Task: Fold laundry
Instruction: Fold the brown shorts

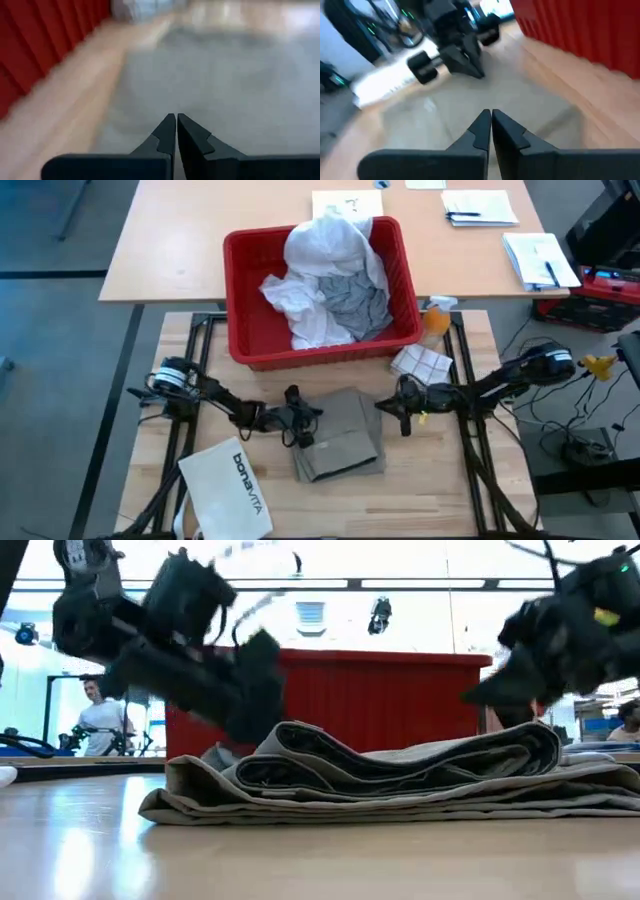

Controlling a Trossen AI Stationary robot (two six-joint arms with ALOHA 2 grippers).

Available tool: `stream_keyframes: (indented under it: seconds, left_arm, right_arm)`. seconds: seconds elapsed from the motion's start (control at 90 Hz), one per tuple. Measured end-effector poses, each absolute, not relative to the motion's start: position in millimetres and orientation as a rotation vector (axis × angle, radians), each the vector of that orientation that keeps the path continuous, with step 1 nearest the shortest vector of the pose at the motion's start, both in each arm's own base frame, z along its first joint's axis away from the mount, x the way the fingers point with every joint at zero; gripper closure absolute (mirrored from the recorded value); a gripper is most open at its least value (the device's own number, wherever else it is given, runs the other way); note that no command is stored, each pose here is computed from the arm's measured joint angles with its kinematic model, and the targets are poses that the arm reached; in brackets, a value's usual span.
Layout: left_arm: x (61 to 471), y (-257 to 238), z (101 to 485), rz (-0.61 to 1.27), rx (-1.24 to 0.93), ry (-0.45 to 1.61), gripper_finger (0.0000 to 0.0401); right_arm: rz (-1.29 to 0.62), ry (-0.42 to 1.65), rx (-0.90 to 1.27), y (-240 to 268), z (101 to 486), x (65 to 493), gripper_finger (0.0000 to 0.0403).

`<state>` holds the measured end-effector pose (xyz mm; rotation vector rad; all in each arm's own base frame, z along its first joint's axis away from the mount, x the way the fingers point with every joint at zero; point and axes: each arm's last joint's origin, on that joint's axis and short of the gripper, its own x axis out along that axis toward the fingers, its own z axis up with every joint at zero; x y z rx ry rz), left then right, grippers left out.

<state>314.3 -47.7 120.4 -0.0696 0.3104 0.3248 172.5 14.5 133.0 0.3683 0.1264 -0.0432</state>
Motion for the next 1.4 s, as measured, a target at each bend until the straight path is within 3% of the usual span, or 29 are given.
stream_keyframes:
  seconds: [0.211, 0.4, 0.656, 1.4]
  left_arm:
    - [311.1, -47.9, 180.0, 0.287, -0.166, 0.120, 0.0401]
    - [322.2, -57.7, 204.1, 0.104, -0.211, 0.162, 0.0401]
    - [340.4, -61.8, 242.4, 0.080, -0.229, 0.058, 0.0401]
    - [346.5, -62.4, 254.7, 0.084, -0.227, 0.045, 0.0401]
  right_arm:
    - [0.089, -0.022, 0.467, 24.8, 180.1, 190.1, 0.0403]
    - [0.056, 0.228, 0.454, 34.1, 210.4, 220.6, 0.0403]
    - [0.001, 0.481, 0.379, 37.6, 251.2, 243.7, 0.0403]
    - [0.051, 0.260, 0.410, 41.3, 338.5, 267.6, 0.0403]
